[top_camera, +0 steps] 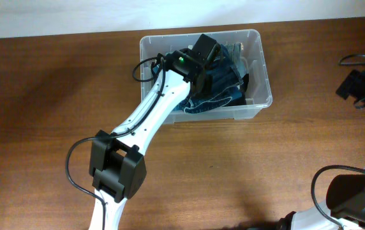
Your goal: Pack container
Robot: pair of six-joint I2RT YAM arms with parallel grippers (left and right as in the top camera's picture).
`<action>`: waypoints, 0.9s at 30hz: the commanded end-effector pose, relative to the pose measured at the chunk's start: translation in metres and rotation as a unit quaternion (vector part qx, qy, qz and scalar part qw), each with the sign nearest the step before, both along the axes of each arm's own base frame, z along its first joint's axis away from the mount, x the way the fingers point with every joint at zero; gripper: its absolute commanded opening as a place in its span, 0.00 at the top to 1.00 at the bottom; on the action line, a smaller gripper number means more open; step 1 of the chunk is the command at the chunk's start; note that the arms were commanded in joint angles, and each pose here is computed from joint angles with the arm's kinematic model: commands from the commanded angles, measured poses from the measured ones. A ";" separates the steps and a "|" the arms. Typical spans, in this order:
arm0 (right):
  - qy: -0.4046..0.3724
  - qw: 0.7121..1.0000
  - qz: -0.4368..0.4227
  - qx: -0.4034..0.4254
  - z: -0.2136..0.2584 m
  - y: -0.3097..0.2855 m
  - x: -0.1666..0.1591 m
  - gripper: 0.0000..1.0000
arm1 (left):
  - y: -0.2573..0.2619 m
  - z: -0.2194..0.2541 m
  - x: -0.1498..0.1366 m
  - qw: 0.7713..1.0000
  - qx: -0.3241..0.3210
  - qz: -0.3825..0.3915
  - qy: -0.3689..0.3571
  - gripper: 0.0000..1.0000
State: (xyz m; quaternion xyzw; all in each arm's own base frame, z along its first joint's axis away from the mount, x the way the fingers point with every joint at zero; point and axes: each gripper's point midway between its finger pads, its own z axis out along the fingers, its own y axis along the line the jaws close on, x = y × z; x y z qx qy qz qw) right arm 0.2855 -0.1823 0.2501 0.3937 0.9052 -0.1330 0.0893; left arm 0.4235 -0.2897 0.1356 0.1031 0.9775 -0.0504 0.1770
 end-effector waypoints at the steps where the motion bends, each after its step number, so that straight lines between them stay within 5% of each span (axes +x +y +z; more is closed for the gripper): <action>1: 0.006 1.000 -0.001 -0.004 -0.001 -0.003 0.000 0.02 | 0.001 0.047 0.010 0.998 -0.007 -0.011 -0.053 0.83; 4: 0.006 1.000 -0.001 -0.004 -0.001 -0.003 0.000 0.02 | 0.001 0.077 0.010 0.997 -0.017 -0.021 -0.077 0.37; 5: 0.006 1.000 -0.001 -0.004 -0.001 -0.003 0.000 0.02 | 0.004 0.097 0.006 0.996 -0.024 -0.021 -0.087 0.01; 12: 0.006 1.000 -0.001 -0.004 -0.001 -0.003 0.000 0.02 | 0.016 0.141 -0.011 0.994 -0.035 -0.020 -0.103 0.01; 27: 0.006 1.000 -0.001 -0.004 -0.001 -0.003 0.000 0.02 | 0.033 0.122 -0.036 0.999 0.007 -0.023 -0.043 0.01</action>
